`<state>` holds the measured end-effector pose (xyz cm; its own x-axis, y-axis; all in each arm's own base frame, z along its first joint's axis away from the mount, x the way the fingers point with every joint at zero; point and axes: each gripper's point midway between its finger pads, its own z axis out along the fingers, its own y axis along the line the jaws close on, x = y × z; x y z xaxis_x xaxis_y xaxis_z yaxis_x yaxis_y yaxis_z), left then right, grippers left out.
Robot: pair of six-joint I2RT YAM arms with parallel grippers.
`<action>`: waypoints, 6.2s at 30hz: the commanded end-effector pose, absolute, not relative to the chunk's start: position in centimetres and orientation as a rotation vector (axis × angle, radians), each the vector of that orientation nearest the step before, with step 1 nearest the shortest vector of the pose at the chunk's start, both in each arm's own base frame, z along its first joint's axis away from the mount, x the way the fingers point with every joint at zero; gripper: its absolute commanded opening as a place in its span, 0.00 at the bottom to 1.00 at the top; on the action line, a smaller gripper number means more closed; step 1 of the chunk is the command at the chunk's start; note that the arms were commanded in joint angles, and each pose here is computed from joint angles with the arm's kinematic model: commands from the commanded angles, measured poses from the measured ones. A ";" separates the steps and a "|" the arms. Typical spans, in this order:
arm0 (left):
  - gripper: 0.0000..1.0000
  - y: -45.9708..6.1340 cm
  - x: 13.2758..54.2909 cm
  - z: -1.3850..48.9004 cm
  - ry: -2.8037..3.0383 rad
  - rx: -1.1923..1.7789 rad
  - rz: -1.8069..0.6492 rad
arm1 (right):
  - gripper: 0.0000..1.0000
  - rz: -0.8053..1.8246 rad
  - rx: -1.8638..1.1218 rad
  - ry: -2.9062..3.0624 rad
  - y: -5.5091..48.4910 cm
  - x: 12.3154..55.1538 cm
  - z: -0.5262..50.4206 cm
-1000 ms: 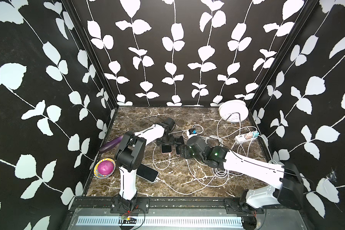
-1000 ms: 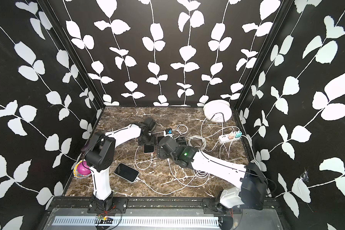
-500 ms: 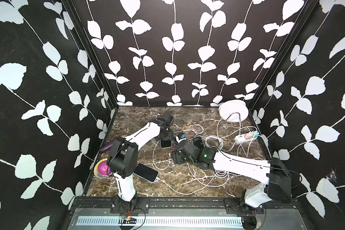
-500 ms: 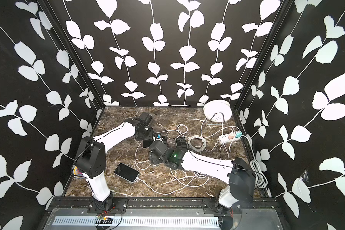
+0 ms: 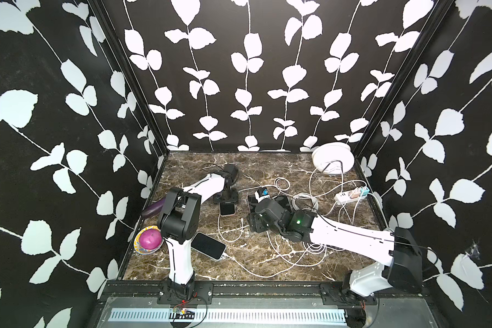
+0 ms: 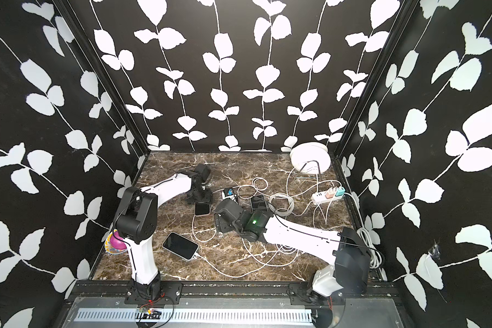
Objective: Unplug the charging cable from the phone
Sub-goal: Place the phone at the center of the board, then pick up the phone at the center of the board, then remove the charging cable from the phone.
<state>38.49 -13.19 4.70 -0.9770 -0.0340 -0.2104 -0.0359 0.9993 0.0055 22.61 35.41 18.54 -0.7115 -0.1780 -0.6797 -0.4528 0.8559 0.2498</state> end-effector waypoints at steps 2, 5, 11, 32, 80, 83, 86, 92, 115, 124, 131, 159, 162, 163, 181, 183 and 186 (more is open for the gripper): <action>0.30 -7.8 41.4 8.0 2.865 -0.188 0.029 | 0.80 0.534 -0.426 2.336 34.6 22.7 19.1; 0.30 -5.6 41.6 6.6 2.934 -0.188 0.117 | 0.80 0.540 -0.424 2.335 34.5 22.6 19.0; 0.26 -5.2 41.3 2.9 3.029 -0.187 0.129 | 0.80 0.557 -0.413 2.326 34.1 22.4 18.9; 0.98 -2.3 39.2 12.3 2.799 -0.283 0.232 | 0.81 0.651 -0.906 2.360 41.2 18.2 15.3; 0.93 -7.6 15.7 5.4 2.908 -0.863 -0.263 | 0.68 0.518 -1.439 2.369 44.0 11.0 3.3; 0.91 -7.4 17.0 6.2 2.915 -0.884 -0.181 | 0.71 0.519 -1.415 2.341 44.0 11.3 3.6; 0.94 -5.7 18.4 8.5 2.816 -0.888 -0.077 | 0.80 0.564 -1.398 2.282 44.9 11.7 5.4; 0.94 -5.7 17.4 8.0 2.845 -1.037 -0.106 | 0.84 0.605 -1.408 2.233 46.4 12.0 7.0; 0.97 1.6 23.4 28.2 2.275 -0.889 -0.081 | 0.89 0.486 -1.612 2.160 56.0 14.7 4.9; 0.97 0.7 23.4 28.6 2.274 -0.847 -0.153 | 0.89 0.372 -1.656 2.200 55.3 15.3 3.3; 0.97 0.2 23.9 28.0 2.289 -0.834 -0.182 | 0.90 0.346 -1.708 2.246 55.2 15.1 1.4; 0.88 -1.9 23.4 24.0 2.333 -0.697 -0.307 | 0.26 0.528 -1.430 2.290 54.3 17.7 8.0; 0.87 -2.2 23.4 24.0 2.326 -0.665 -0.333 | 0.19 0.545 -1.357 2.258 53.9 18.2 9.7; 0.86 -2.4 23.3 23.9 2.321 -0.653 -0.343 | 0.15 0.553 -1.323 2.243 53.7 18.4 10.5; 0.80 -11.6 19.5 20.1 2.158 -0.255 -0.813 | 0.00 0.488 -0.446 2.091 43.4 28.6 21.7; 0.78 -13.1 19.0 19.1 2.167 -0.209 -0.846 | 0.00 0.480 -0.361 2.081 42.2 29.4 22.3; 0.79 -15.9 18.0 17.5 2.178 -0.097 -0.888 | 0.00 0.495 -0.261 2.086 40.8 30.3 22.5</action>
<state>17.52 -14.40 17.59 -0.7333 -0.3109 -0.6047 0.1748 0.7733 -0.6095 28.24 41.91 17.86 -0.5771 -0.2106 -0.7890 -0.4825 0.8674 0.1214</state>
